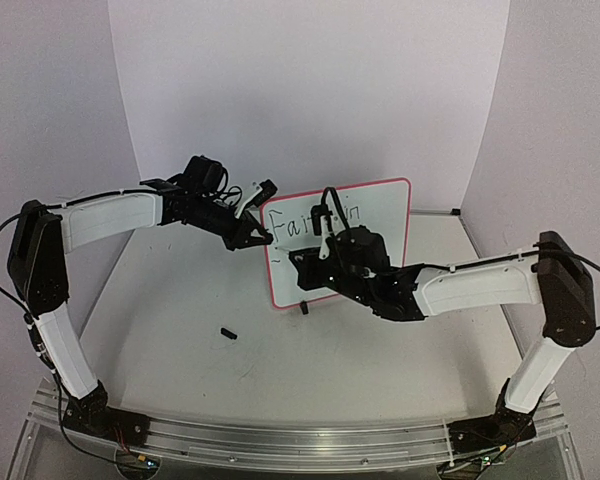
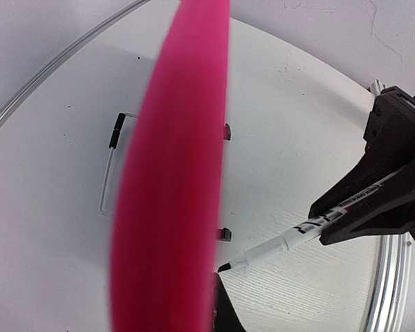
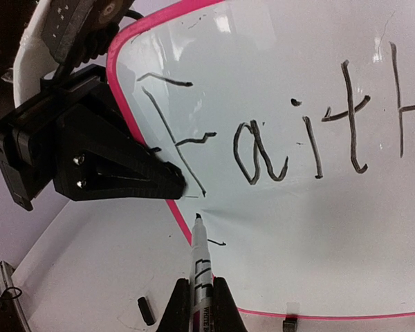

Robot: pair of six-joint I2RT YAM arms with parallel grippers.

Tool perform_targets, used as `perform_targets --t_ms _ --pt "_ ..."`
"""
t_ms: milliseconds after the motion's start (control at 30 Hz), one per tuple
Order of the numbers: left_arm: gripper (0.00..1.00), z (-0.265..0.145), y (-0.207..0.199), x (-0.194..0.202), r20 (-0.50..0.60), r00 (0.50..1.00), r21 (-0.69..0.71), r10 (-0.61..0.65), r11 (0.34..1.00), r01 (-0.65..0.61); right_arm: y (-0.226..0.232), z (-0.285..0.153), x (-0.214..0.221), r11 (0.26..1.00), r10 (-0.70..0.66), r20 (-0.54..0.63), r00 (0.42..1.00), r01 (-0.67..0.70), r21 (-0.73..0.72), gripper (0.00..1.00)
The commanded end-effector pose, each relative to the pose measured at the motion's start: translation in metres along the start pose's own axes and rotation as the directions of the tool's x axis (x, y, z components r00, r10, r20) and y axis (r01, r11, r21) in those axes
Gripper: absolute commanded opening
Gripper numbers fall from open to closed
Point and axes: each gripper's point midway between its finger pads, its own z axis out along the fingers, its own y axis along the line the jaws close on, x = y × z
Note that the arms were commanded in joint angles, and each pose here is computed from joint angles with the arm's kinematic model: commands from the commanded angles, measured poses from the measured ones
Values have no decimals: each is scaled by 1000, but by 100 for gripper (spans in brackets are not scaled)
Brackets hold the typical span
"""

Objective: Write a sentence on the whiteboard
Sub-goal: Write on the whiteboard with the whiteboard marker without the cap.

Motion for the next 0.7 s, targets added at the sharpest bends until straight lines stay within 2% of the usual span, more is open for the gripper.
perform_targets --t_ms 0,667 --pt "0 3 11 33 -133 991 -72 -7 997 -3 1 7 -9 1000 11 21 1000 -12 16 0" --pt "0 2 10 31 -128 992 -69 -6 998 -3 -15 16 30 997 22 -90 996 -15 73 0"
